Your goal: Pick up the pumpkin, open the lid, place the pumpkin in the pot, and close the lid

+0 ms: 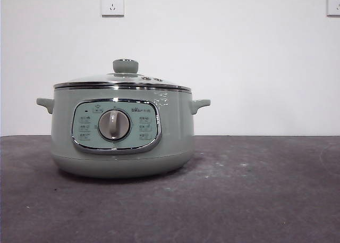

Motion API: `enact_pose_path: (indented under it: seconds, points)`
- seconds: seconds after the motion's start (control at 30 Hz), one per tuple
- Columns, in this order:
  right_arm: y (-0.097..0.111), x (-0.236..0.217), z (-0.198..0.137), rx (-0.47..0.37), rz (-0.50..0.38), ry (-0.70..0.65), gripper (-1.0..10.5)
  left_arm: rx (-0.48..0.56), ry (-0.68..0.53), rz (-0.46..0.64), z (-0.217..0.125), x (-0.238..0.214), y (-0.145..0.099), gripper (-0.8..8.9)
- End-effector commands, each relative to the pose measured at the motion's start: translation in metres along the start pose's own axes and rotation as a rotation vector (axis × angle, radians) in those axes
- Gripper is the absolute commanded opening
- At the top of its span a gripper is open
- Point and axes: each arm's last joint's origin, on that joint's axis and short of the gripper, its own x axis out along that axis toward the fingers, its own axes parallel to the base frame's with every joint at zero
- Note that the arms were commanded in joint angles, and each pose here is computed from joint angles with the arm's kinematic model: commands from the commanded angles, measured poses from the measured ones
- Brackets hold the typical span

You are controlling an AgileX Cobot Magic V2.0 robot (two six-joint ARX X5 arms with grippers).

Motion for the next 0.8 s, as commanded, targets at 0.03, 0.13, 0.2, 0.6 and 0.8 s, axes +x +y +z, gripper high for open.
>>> enact_pose_path:
  seconds: [0.03,0.13,0.2,0.6,0.8]
  points:
    - [0.0003,-0.0010,-0.0008,0.006,-0.002,0.002,0.0,-0.014,-0.001,0.007,-0.0055,0.0002,-0.0003,-0.04]
    - [0.0003,-0.0010,-0.0008,0.006,-0.002,0.002,0.0,-0.015,0.012,0.006,-0.0087,-0.0009,-0.0009,-0.04]
    - [0.0003,-0.0010,-0.0008,0.006,-0.002,0.002,0.0,-0.017,0.025,0.003,-0.0102,-0.0015,-0.0012,-0.04]
    - [0.0004,-0.0011,-0.0009,0.006,-0.002,0.002,0.0,-0.026,0.059,-0.006,-0.0135,-0.0017,-0.0018,-0.03]
    - [0.0004,-0.0011,-0.0009,0.006,-0.002,0.002,0.0,-0.026,0.059,-0.006,-0.0135,-0.0017,-0.0018,-0.04]
